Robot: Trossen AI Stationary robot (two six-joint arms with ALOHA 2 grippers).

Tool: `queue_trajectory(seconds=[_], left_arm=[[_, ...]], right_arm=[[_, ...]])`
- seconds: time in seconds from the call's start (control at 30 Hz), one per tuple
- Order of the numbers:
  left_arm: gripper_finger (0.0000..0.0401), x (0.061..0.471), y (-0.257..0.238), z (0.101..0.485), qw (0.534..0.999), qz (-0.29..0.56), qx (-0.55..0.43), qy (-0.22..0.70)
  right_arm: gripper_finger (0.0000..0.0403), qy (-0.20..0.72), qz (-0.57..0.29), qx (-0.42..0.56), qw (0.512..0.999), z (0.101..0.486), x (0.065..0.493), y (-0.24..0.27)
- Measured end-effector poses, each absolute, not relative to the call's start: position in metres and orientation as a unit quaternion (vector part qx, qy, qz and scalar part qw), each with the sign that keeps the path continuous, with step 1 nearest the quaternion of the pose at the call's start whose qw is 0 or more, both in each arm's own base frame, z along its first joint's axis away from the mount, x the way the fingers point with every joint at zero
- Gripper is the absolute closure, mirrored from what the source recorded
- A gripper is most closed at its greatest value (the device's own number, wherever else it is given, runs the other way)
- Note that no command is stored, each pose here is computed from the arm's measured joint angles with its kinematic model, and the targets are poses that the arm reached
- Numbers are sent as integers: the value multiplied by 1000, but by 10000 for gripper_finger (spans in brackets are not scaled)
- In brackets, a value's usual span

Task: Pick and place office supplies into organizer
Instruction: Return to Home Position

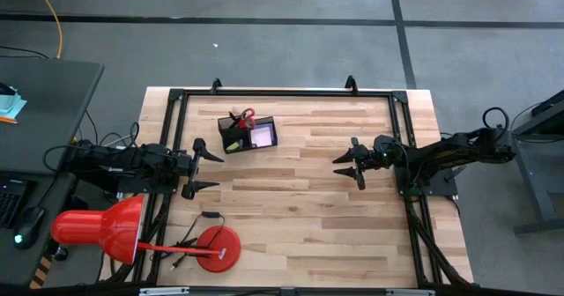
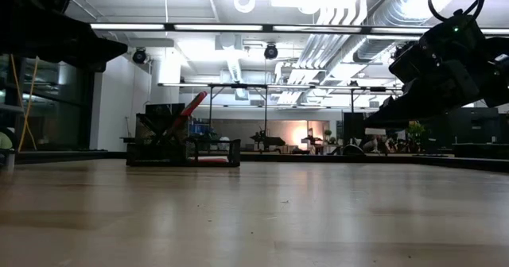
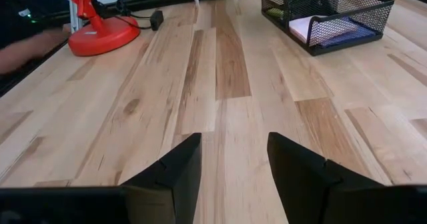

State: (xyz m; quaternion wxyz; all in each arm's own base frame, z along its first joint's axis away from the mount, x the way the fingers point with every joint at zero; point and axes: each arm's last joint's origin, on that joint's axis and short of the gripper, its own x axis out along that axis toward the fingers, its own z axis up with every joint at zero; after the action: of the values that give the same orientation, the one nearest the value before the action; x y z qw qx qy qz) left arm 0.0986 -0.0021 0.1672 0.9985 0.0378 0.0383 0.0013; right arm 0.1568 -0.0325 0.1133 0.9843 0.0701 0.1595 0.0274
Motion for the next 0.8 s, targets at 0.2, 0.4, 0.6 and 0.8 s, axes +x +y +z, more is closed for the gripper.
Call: queue_trajectory(seconds=[0.2,0.4,0.6,0.8], left_arm=[[65,99,-2,167,999,1,38,38],[66,99,-2,167,999,1,38,38],[66,99,-2,167,999,1,38,38],[66,99,-2,167,999,1,38,38]], right_arm=[[235,160,27,70,984,113,157,-33],[235,160,27,70,984,113,157,-33],[235,160,27,70,984,113,157,-33],[237,160,27,70,984,113,157,-32]])
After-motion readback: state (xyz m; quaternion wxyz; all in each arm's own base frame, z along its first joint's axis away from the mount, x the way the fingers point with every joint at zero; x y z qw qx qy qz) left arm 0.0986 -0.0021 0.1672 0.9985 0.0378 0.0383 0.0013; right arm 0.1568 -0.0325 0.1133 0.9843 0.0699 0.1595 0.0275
